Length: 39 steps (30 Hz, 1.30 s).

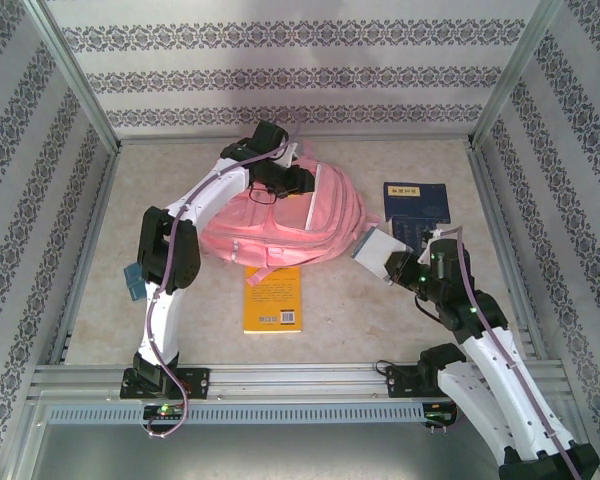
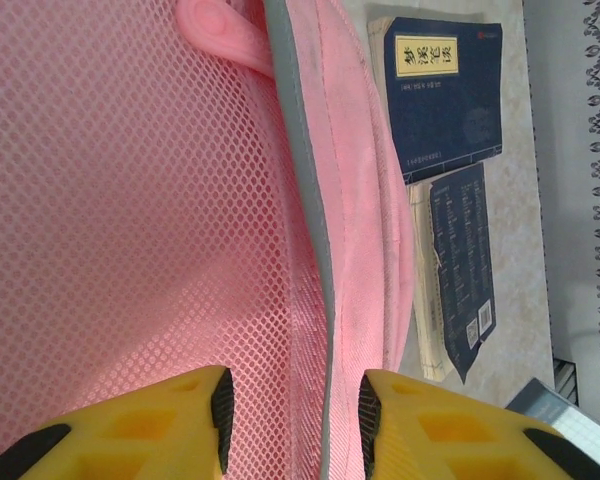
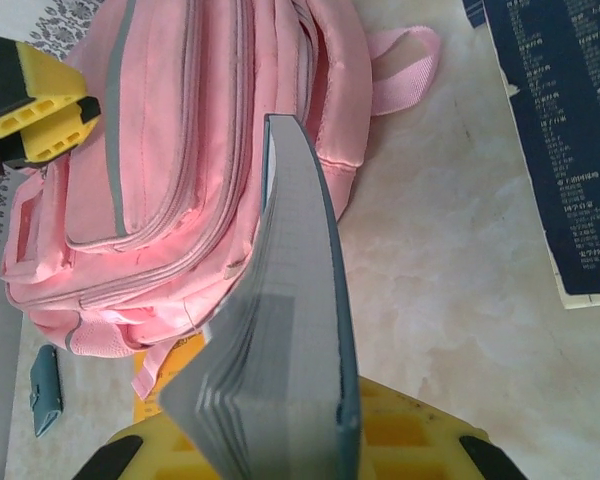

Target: Pack books, pencil case, and school supplies into a backpack

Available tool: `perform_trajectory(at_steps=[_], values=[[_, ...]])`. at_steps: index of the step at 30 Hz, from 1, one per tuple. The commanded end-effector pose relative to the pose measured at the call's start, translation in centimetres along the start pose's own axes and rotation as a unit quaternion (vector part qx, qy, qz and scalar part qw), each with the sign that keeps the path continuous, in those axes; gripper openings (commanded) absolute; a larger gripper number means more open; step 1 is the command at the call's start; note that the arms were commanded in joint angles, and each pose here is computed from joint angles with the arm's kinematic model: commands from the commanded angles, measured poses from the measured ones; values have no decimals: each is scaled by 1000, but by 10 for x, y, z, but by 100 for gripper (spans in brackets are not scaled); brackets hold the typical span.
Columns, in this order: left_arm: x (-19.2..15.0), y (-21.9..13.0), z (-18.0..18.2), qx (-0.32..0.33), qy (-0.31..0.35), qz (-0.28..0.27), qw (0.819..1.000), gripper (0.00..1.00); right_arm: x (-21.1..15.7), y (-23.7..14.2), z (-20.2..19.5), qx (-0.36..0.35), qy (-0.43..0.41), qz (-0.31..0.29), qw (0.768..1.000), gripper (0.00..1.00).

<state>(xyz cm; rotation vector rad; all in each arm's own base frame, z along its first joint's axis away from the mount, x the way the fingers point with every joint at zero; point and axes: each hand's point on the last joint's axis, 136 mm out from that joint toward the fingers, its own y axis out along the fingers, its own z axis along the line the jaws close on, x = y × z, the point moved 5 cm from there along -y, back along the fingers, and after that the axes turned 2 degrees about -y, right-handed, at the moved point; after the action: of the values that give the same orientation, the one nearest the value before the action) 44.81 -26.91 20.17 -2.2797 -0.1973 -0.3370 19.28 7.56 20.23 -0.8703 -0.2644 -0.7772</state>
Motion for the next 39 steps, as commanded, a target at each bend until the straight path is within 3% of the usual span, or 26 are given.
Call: perform_trajectory(at_steps=[1, 12, 21, 23, 27, 30, 35, 39], values=[[-3, 5, -4, -24, -6, 9, 1000, 40, 5, 1, 6, 27, 7, -12, 1000, 0], [-14, 33, -32, -72, 13, 39, 997, 36, -2, 9, -1, 23, 13, 1, 1000, 0], [-21, 52, -6, -6, 7, 59, 998, 34, -2, 9, 0, 27, 16, 2, 1000, 0], [-23, 56, 2, 9, 4, 62, 998, 28, -1, 6, 4, 32, 13, 0, 999, 0], [-19, 56, -3, 1, 1, 61, 998, 0, 2, -2, 6, 31, 4, -9, 999, 0], [-9, 38, -27, -27, 14, 49, 998, 0, 4, -7, 7, 26, -6, -14, 1000, 0], [2, -21, -79, -73, 65, 31, 995, 0, 10, -18, 8, 10, -22, -34, 999, 0], [-3, -81, -86, -83, 76, -1, 994, 0, 17, -29, 13, 14, -32, -58, 998, 0]])
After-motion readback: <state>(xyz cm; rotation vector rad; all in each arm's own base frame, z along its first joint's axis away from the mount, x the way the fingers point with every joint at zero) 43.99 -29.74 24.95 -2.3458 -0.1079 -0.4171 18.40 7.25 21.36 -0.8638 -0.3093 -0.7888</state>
